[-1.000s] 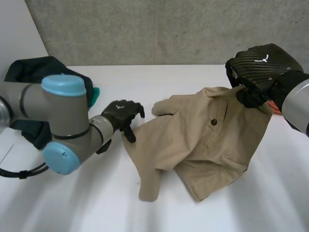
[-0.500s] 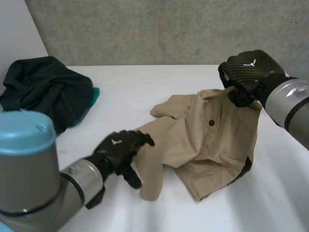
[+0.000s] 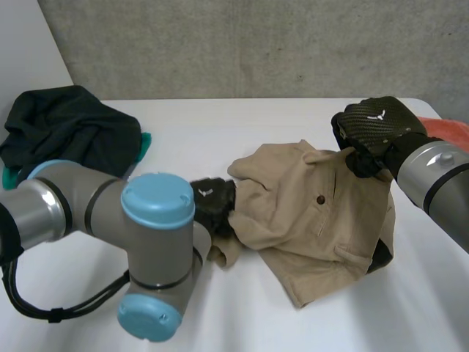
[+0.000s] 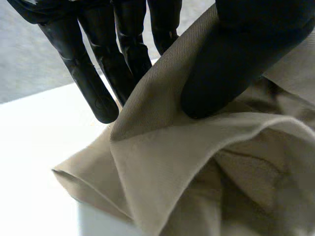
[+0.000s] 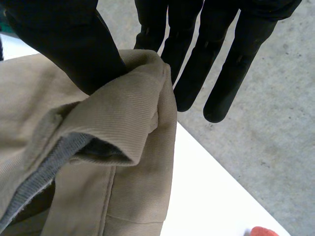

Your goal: Fold the laundry.

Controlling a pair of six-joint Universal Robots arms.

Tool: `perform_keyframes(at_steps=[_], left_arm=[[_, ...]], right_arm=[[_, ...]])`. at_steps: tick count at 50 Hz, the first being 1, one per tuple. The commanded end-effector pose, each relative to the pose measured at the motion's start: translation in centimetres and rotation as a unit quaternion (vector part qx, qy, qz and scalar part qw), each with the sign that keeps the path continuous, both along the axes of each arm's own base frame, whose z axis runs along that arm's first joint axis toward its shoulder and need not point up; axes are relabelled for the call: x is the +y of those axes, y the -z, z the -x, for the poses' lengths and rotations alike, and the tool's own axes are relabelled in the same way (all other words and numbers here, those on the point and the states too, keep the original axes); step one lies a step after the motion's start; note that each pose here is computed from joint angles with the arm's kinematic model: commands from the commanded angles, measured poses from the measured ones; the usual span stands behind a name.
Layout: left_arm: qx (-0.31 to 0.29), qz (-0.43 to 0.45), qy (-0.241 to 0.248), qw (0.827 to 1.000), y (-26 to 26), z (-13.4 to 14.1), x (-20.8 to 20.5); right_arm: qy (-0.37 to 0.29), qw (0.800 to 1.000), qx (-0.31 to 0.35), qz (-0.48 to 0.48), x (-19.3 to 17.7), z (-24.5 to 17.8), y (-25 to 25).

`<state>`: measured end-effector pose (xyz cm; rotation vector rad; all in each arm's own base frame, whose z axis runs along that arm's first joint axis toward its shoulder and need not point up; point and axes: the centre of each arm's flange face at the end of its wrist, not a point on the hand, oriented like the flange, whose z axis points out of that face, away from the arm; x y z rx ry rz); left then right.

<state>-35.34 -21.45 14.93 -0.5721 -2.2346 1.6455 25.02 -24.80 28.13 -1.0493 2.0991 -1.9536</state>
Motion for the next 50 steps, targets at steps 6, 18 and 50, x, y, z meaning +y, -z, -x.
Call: perform_keyframes(at_steps=[6, 18, 50], left_arm=[[0.076, 0.2, -0.038, 0.976, -16.5, -3.9, -2.4], [0.154, 0.346, -0.004, 0.925, -28.6, -7.9, 4.4], [-0.027, 0.151, 0.065, 0.986, -7.4, 0.4, -6.0]], right_arm=[[0.004, 0.987, -0.052, 0.151, -0.7, -0.1, -9.7], [0.06, 0.97, -0.061, 0.228, -0.6, 3.9, -16.7], [0.077, 0.985, -0.045, 0.151, -14.3, -2.5, 2.1]])
